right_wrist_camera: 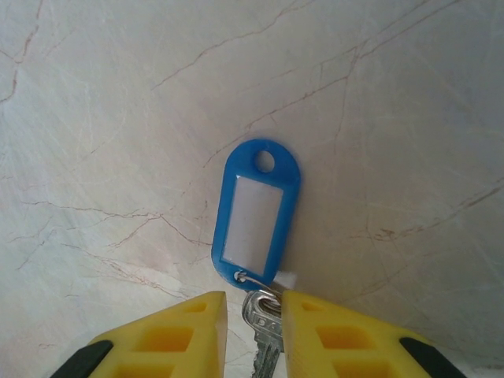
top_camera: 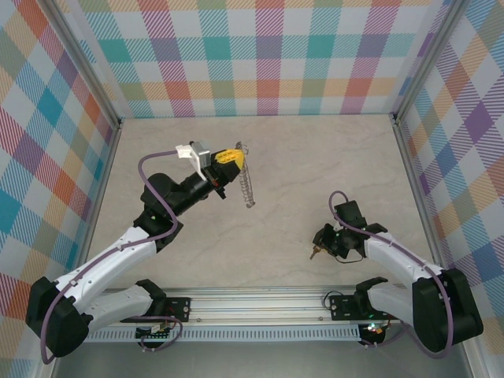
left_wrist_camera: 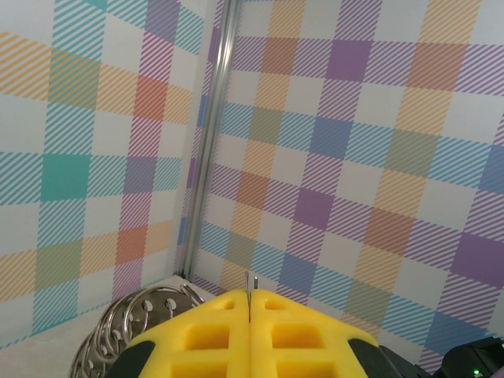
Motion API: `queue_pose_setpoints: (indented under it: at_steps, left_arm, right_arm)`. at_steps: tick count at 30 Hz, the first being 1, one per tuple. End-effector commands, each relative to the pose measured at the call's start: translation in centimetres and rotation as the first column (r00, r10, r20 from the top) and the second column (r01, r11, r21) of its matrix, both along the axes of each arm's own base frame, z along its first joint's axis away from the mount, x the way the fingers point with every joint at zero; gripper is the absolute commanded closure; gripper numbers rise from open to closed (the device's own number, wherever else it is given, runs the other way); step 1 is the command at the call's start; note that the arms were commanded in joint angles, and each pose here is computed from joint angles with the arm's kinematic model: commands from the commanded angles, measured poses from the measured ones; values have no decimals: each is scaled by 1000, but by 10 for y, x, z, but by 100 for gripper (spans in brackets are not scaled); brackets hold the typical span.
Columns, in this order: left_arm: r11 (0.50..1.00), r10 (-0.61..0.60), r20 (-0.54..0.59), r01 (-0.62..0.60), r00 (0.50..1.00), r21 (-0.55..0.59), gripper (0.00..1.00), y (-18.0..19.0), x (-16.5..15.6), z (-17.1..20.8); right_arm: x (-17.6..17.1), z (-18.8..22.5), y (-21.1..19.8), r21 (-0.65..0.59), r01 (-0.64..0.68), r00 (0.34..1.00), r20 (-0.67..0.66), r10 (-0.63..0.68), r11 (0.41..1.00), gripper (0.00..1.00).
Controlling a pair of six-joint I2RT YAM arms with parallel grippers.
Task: Put the keys on the keyring
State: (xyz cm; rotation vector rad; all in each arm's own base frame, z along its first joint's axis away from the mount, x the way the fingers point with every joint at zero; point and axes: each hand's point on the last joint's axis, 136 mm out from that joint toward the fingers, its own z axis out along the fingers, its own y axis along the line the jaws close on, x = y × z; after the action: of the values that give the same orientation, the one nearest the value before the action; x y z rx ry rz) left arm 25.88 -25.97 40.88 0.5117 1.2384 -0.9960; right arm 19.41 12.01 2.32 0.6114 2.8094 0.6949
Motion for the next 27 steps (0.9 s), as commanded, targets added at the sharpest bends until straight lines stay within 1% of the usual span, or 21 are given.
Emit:
queue_pose_setpoints:
  at_steps: [1, 4, 12, 16, 27]
  left_arm:
    - [999, -7, 43, 9, 999, -43, 100, 2, -8, 17]
    - [999, -8, 44, 10, 999, -42, 100, 2, -8, 16]
    - [999, -8, 41, 10, 999, -39, 100, 2, -9, 14]
    - [999, -9, 36, 10, 999, -35, 100, 2, -9, 12]
    - [999, -9, 40, 11, 999, -39, 100, 3, -11, 13]
  right_arm:
    - [-3, -3, 3, 5, -32, 999, 2, 32, 999, 76]
    - [-3, -2, 3, 4, -33, 999, 2, 33, 999, 76]
    - [-8, 6, -8, -38, -11, 999, 31, 12, 999, 71]
    - [-9, 5, -12, -59, -11, 999, 35, 13, 998, 69]
    - [1, 1, -7, -68, -39, 999, 35, 42, 997, 71]
